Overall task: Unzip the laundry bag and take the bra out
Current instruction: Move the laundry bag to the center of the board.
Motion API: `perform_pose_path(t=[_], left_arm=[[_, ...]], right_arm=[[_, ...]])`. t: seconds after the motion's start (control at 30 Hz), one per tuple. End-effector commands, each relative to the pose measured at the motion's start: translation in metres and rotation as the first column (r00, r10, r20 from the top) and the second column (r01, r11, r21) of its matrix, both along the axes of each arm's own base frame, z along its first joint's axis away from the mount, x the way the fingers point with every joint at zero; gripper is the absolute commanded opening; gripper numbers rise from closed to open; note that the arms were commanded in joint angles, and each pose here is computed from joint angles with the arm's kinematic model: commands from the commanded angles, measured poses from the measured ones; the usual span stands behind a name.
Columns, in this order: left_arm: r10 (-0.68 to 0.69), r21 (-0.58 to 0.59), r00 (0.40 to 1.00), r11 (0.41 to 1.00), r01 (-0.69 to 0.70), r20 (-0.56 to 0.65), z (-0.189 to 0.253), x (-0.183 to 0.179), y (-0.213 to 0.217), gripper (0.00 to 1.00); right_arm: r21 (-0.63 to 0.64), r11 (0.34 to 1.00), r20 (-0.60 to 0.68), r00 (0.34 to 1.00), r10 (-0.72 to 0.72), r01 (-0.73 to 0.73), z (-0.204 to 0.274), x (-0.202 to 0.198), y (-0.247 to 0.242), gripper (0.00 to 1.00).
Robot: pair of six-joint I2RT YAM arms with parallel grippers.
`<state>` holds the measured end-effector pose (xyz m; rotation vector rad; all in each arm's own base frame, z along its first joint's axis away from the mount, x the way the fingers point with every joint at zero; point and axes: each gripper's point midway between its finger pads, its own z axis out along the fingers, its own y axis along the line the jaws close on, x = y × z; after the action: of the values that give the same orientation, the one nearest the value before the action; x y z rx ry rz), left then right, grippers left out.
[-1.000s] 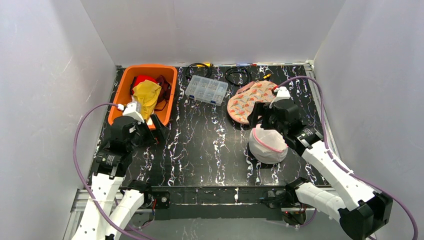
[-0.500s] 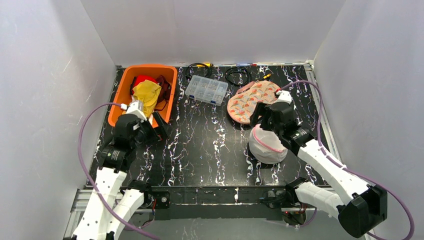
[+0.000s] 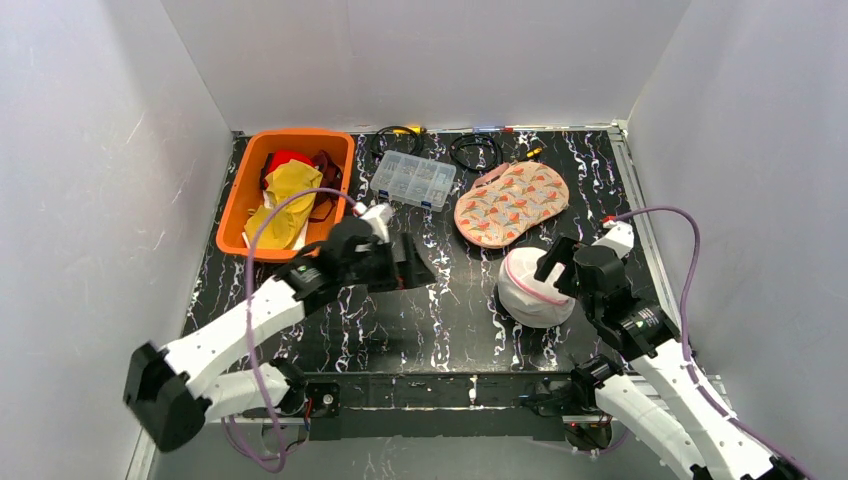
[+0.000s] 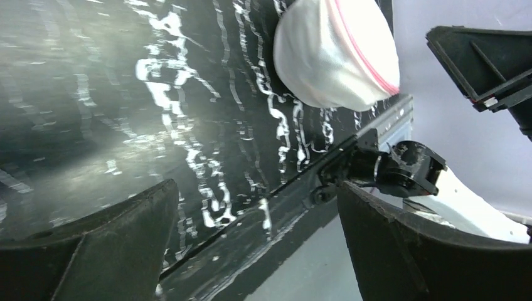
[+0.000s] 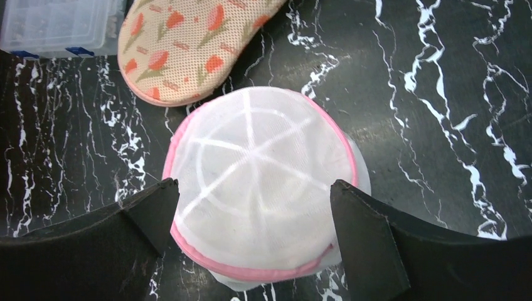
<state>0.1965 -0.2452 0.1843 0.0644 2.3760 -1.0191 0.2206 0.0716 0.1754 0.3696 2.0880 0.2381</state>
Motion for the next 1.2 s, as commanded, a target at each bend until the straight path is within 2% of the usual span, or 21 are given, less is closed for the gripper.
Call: perform_pose_path(t=[0.0, 0.13, 0.27, 0.37, 0.5, 0.87, 0.97, 1.17], left_arm=[[0.04, -0.083, 0.998, 0.996, -0.043, -0.045, 0.018, 0.007, -0.064, 0.93], [0.06, -0.148, 0.985, 0.985, -0.084, -0.159, 0.015, 0.011, -0.119, 0.91], [0.078, -0.171, 0.969, 0.978, -0.12, -0.237, 0.009, 0.028, -0.151, 0.89], [0.072, -0.171, 0.953, 0.977, -0.126, -0.293, 0.002, 0.037, -0.173, 0.86], [0.067, -0.166, 0.942, 0.978, -0.128, -0.33, -0.003, 0.043, -0.195, 0.83], [0.066, -0.043, 0.916, 0.995, -0.09, -0.395, -0.051, 0.049, -0.222, 0.7], [0.051, -0.024, 0.92, 0.998, -0.066, -0.388, -0.052, 0.049, -0.227, 0.57], [0.064, -0.009, 0.932, 0.997, -0.072, -0.358, -0.05, 0.047, -0.219, 0.23]], right_arm=[[0.019, 0.999, -0.029, 0.998, -0.049, 0.049, 0.003, -0.004, -0.005, 0.99], [0.041, 0.998, -0.014, 0.999, -0.044, 0.044, 0.019, -0.004, -0.003, 0.99], [0.087, 0.996, 0.057, 0.998, 0.006, -0.011, 0.039, -0.006, 0.004, 0.99], [0.087, 0.996, 0.038, 0.999, 0.034, -0.037, 0.04, -0.011, 0.006, 0.99], [0.095, 0.993, 0.049, 0.996, 0.072, -0.076, 0.043, -0.016, 0.01, 0.99], [0.087, 0.987, 0.062, 0.989, 0.132, -0.137, 0.049, -0.027, 0.012, 0.98], [0.094, 0.984, 0.063, 0.988, 0.143, -0.149, 0.048, -0.029, 0.013, 0.98], [0.1, 0.983, 0.071, 0.987, 0.148, -0.154, 0.051, -0.03, 0.013, 0.98]])
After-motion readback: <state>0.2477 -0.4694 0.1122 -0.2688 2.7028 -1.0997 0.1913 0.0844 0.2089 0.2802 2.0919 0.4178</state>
